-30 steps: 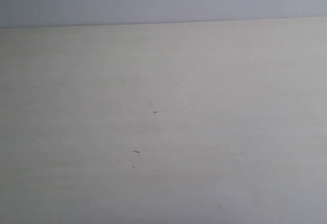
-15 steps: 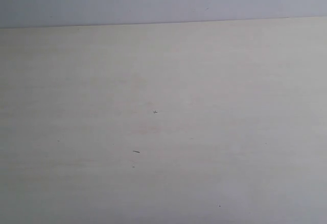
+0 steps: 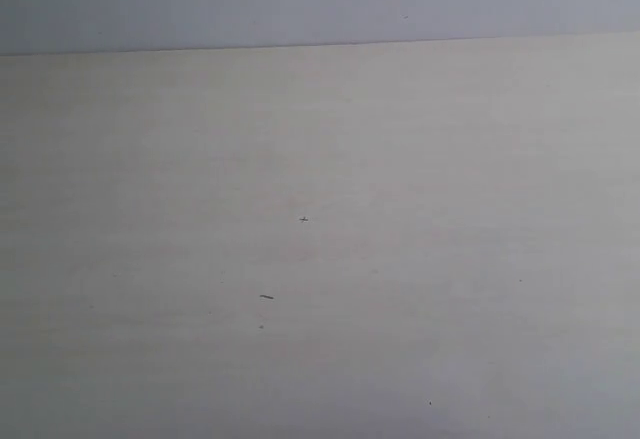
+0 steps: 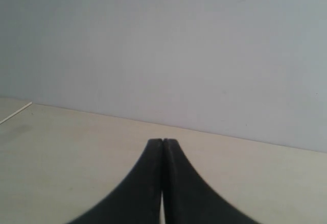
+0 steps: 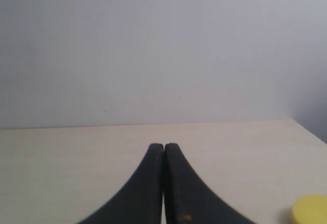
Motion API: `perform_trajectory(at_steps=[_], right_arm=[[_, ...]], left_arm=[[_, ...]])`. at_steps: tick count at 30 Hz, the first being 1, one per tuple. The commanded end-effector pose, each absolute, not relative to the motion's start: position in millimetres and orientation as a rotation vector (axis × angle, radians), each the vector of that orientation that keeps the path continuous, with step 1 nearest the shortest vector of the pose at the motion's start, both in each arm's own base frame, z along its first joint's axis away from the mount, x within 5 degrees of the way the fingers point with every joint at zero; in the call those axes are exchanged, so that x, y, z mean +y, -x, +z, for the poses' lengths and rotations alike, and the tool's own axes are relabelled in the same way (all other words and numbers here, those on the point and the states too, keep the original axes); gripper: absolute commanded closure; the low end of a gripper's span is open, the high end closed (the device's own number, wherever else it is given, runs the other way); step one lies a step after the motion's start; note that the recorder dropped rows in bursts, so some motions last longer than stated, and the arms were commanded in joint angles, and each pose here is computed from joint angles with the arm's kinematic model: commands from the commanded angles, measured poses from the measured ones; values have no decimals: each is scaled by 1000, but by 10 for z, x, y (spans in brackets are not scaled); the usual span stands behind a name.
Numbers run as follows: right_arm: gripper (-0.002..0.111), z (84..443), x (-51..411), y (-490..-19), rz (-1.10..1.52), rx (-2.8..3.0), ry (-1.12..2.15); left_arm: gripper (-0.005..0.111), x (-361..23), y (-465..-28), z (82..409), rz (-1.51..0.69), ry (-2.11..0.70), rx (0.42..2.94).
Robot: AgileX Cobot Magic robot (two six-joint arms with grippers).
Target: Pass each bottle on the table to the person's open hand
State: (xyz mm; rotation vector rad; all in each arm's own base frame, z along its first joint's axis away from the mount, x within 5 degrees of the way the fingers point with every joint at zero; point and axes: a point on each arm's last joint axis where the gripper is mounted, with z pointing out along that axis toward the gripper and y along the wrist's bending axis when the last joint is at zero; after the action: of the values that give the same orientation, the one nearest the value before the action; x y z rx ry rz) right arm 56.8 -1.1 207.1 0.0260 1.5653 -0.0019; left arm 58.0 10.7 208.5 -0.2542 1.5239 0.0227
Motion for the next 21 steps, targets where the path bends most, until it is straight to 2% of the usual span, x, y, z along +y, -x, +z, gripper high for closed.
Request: perform_trajectory(at_steps=[1, 21], right_arm=[[108, 2027, -9, -564, -16, 1599, -10], [108, 2032, -8, -564, -5, 1594, -20]], left_arm=[[107, 107, -572, 2091, 23, 256, 1515], [107, 107, -572, 2091, 25, 254, 1515]])
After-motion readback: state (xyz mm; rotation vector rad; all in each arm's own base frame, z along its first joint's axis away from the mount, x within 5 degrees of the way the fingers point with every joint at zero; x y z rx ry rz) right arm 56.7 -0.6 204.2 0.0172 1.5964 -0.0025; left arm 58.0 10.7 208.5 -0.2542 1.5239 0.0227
